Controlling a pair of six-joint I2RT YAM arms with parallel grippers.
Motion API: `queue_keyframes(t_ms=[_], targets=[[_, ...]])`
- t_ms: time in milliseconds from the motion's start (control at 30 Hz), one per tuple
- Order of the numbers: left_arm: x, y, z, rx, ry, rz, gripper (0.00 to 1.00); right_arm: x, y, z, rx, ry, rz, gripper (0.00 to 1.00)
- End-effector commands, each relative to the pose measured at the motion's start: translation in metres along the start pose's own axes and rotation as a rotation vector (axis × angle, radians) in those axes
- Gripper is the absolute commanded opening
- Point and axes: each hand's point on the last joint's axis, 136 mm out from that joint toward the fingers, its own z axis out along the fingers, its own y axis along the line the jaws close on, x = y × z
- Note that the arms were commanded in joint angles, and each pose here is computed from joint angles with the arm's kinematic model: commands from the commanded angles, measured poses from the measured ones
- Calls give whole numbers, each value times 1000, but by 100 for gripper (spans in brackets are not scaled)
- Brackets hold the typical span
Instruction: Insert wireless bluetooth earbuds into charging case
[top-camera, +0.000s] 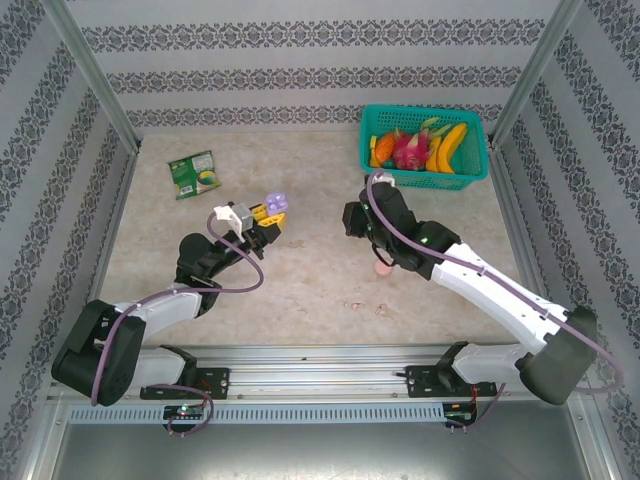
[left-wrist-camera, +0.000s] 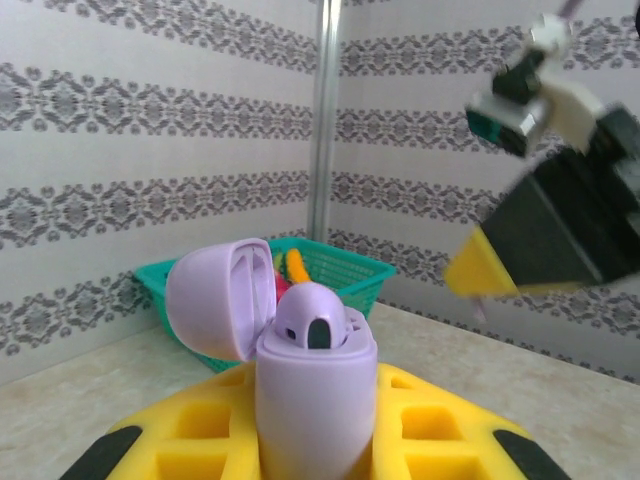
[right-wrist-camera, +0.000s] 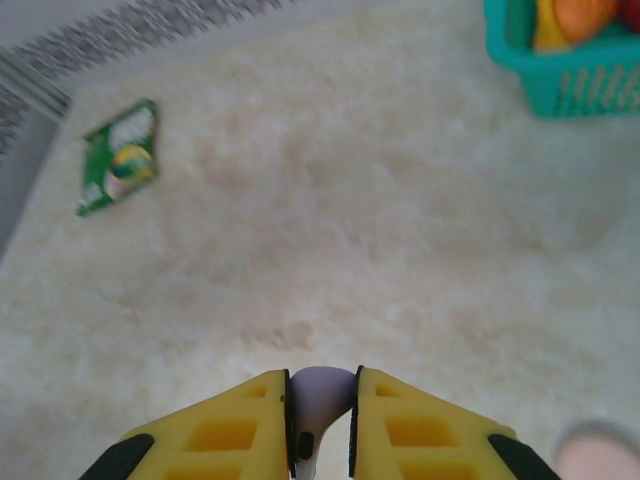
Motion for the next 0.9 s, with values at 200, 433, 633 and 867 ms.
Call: queue_keyframes(t_ms=[200,433,633,867], targets=[[-25,-41,27,201,-21,36,0,-78,73,-55,-333,-272,-156,20],[-38,-53,50,265,-50,54,0,-84,88,-77,-456,-356,-198,21],[-47,-55,63,278,-80,55,0,-78,92,-81,-511,-375,-229,21],[-53,-57,71,293,-95,57,0,-67,92,-71,-527,-352,-224,21]])
